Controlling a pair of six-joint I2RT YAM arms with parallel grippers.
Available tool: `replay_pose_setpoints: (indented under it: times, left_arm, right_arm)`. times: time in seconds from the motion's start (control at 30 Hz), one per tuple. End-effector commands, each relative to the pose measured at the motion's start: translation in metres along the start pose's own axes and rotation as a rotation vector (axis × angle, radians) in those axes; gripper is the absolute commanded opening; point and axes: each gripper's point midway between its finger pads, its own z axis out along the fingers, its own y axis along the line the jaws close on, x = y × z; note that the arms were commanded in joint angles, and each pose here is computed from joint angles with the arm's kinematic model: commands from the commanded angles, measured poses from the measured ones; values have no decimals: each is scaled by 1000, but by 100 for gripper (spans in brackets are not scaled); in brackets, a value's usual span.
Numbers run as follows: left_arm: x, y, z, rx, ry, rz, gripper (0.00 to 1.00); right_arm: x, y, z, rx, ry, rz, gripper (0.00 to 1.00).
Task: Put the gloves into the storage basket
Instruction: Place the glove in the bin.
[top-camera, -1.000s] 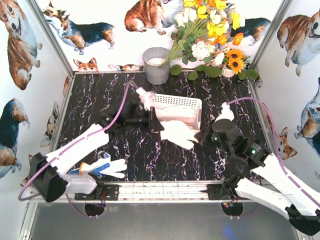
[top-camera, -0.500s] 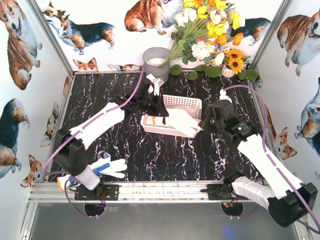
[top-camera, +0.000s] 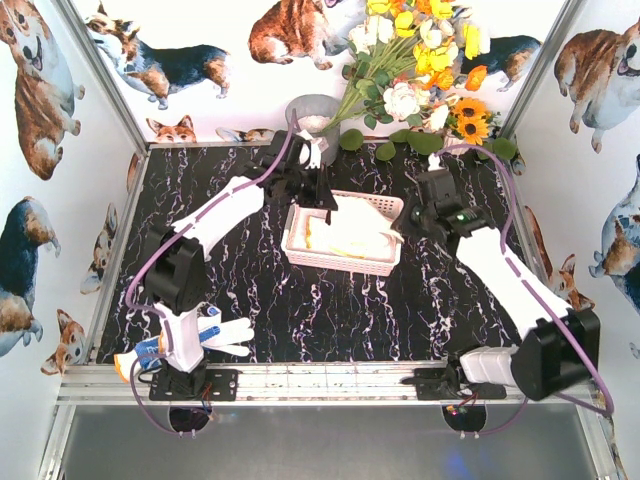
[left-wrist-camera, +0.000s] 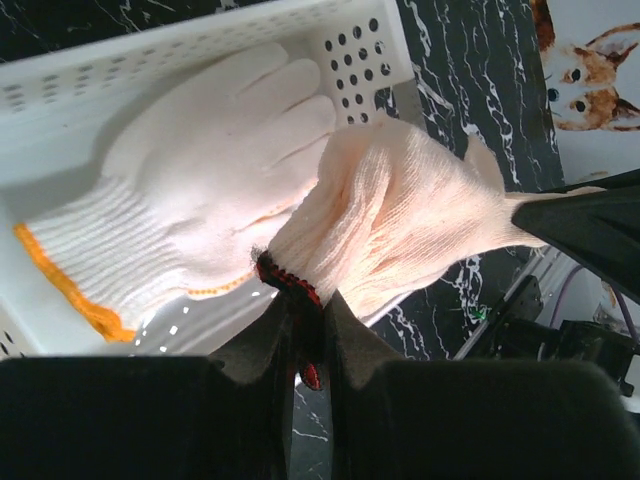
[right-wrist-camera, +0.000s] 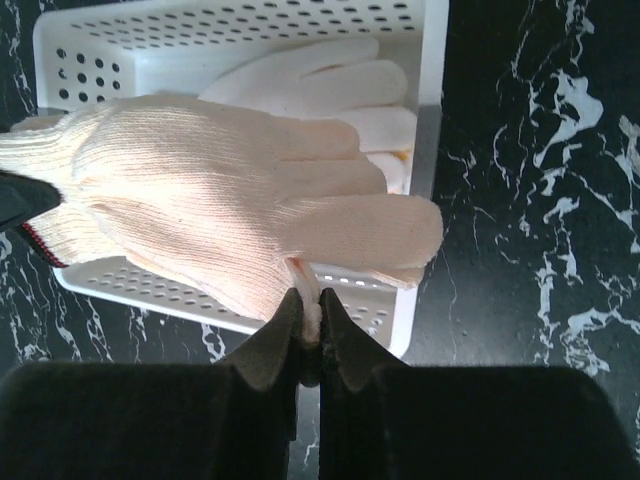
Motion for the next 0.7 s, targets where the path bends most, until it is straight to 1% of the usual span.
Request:
replay_pose_setpoints:
  times: [0.0, 0.23, 0.33, 0.37, 0.47, 0.67]
  left_arm:
    - [-18, 9, 1, 7, -15, 24, 0]
    - [-13, 41, 16, -40, 25, -11, 0]
    - [-6, 56, 22, -85, 60, -29, 0]
    - [1, 70, 29, -127, 89, -37, 0]
    - [5, 81, 31, -164, 100, -32, 0]
    - [8, 92, 35, -182, 109, -32, 0]
  right_arm:
    - [-43, 25, 1, -73, -103, -26, 0]
    - [-33, 25, 37, -61, -30, -18, 0]
    - [-29, 22, 48, -46, -2, -18, 0]
    - [-24, 21, 60, -42, 26, -23, 0]
    - [-20, 22, 69, -43, 56, -25, 0]
    - [-12, 24, 85, -47, 112, -22, 0]
